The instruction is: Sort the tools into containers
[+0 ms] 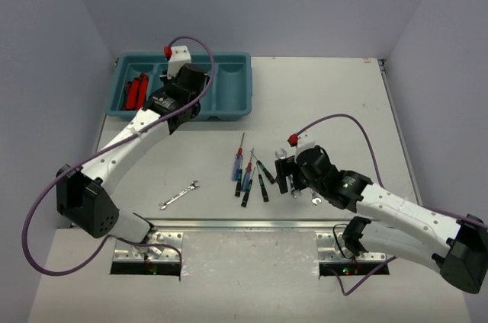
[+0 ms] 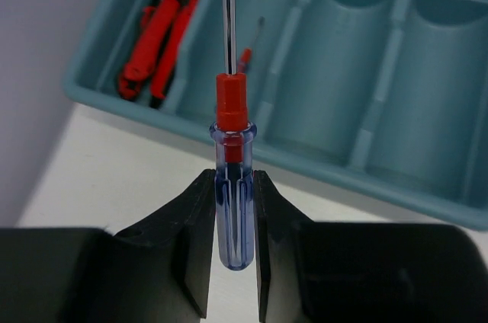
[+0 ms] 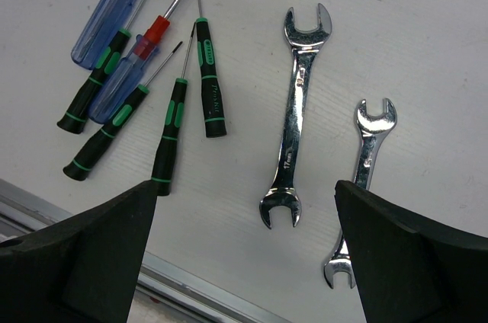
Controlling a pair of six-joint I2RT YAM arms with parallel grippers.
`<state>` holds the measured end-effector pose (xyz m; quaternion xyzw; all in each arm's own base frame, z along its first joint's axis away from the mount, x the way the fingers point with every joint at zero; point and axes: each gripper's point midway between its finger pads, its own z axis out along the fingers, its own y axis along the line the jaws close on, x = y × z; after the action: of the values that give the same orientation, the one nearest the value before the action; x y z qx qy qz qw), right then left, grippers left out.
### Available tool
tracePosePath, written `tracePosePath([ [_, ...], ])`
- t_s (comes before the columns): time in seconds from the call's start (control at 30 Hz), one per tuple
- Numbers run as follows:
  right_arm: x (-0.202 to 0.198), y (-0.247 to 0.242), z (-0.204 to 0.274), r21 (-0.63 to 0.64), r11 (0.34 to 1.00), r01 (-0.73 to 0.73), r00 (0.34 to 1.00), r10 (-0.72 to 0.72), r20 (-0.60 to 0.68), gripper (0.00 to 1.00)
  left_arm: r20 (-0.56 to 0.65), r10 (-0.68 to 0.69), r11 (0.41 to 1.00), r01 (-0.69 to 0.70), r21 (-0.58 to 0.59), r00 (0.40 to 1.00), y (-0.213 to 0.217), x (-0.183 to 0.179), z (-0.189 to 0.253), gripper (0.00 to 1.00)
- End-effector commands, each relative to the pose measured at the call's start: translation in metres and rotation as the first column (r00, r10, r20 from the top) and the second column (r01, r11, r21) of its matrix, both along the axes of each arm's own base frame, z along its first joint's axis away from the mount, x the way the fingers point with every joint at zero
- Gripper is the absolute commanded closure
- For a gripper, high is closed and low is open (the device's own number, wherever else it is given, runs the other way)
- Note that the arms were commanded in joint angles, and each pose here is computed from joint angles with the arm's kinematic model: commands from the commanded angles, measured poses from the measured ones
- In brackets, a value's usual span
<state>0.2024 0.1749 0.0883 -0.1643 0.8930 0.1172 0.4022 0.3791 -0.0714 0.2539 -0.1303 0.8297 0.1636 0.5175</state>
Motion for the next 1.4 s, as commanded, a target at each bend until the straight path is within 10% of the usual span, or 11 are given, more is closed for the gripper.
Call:
tracePosePath([
  [0.0, 0.007, -0.001, 0.013, 0.029, 0.999, 0.018, 0.998, -0.02, 0.063, 0.01, 0.047, -0.212, 0.952, 0.195, 0.236, 0.976, 0.011, 0.04, 0.042, 1.0],
  [0.43, 0.005, 0.005, 0.013, 0.04, 0.999, -0.011, 0.999, 0.009, 0.049, 0.01, 0.172, -0.328, 0.938, 0.298, 0.179, 0.929, 0.084, 0.127, 0.029, 1.0],
  [0.83, 0.005, 0.006, 0.006, 0.02, 1.0, -0.018, 0.999, 0.017, 0.031, 0.01, 0.0, -0.448, 0.894, 0.448, 0.029, 0.894, 0.079, 0.187, -0.069, 1.0],
  [1.03, 0.005, 0.006, 0.001, 0.003, 1.0, -0.014, 1.0, 0.014, 0.014, 0.01, -0.14, -0.304, 0.953, 0.302, -0.037, 0.942, 0.099, 0.192, -0.121, 0.61],
  [1.2, 0.005, 0.012, -0.004, 0.006, 1.0, -0.024, 1.0, 0.024, -0.009, 0.01, 0.004, -0.169, 0.985, 0.169, -0.046, 0.986, 0.113, 0.183, -0.043, 0.36],
  [1.23, 0.005, 0.014, -0.003, 0.014, 1.0, -0.026, 1.0, 0.026, -0.014, 0.01, 0.019, -0.159, 0.986, 0.16, -0.052, 0.987, 0.113, 0.181, -0.029, 0.06],
  [1.27, 0.005, 0.016, -0.005, 0.015, 1.0, -0.023, 0.999, 0.024, -0.028, 0.01, 0.047, -0.15, 0.986, 0.153, -0.064, 0.988, 0.112, 0.177, -0.011, 0.0],
  [1.37, 0.01, 0.028, 0.003, 0.058, 0.998, 0.022, 0.998, -0.018, -0.065, 0.01, 0.132, -0.141, 0.963, 0.167, -0.21, 0.981, 0.094, 0.151, 0.033, 0.0],
])
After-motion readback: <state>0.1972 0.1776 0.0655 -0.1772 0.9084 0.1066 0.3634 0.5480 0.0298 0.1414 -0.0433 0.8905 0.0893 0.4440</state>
